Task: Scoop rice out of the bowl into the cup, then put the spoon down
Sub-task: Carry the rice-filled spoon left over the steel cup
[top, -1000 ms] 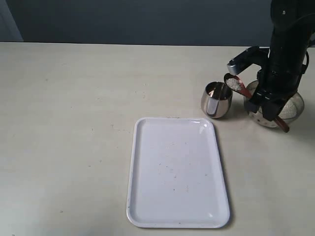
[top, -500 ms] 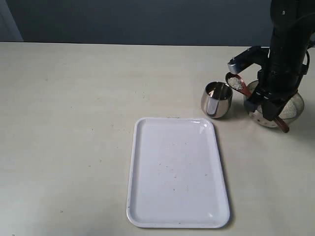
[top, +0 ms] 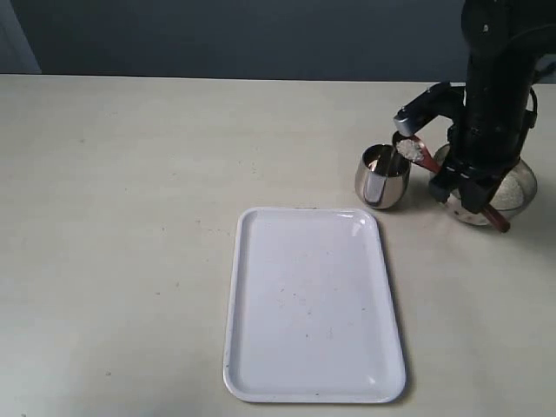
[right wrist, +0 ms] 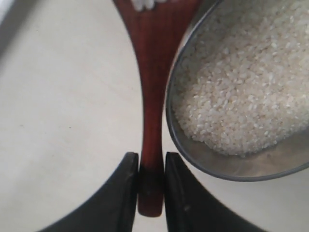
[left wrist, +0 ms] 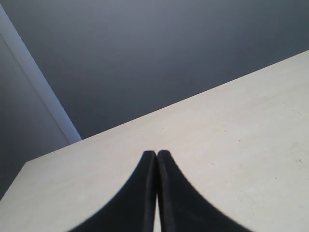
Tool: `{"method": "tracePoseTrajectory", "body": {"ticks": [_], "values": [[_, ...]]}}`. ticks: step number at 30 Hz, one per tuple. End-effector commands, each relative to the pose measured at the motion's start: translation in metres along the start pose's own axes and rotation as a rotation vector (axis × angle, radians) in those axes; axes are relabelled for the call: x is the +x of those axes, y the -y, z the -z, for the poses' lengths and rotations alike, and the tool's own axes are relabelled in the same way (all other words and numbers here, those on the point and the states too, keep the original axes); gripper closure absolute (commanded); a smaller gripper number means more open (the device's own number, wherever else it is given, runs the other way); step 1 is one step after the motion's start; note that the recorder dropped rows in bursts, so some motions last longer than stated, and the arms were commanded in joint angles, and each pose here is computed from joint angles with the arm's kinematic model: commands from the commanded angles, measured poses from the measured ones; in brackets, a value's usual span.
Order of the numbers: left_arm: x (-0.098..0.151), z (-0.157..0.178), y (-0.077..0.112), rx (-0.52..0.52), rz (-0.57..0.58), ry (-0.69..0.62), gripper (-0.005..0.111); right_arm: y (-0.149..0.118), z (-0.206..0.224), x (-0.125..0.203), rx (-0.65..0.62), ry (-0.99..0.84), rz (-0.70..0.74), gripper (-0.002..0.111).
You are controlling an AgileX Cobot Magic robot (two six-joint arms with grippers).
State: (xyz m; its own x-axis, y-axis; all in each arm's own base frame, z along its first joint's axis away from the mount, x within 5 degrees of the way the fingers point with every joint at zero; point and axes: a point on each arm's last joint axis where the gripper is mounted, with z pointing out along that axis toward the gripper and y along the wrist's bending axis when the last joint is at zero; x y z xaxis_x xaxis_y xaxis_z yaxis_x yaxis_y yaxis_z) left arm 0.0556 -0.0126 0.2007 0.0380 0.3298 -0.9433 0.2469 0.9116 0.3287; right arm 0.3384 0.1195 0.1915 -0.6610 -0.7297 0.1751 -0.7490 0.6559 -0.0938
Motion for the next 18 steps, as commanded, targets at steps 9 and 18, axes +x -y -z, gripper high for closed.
{"method": "tracePoseTrajectory", "body": {"ticks": [9, 18], "values": [[-0.002, 0.001, 0.0, -0.001, 0.012, 0.017, 0.106, 0.004, 0.01, -0.028, 0.021, 0.068, 0.0, 0.109], [-0.002, 0.001, 0.0, -0.001, 0.012, 0.017, 0.106, 0.006, 0.008, -0.032, 0.048, 0.058, 0.014, 0.109]]}}
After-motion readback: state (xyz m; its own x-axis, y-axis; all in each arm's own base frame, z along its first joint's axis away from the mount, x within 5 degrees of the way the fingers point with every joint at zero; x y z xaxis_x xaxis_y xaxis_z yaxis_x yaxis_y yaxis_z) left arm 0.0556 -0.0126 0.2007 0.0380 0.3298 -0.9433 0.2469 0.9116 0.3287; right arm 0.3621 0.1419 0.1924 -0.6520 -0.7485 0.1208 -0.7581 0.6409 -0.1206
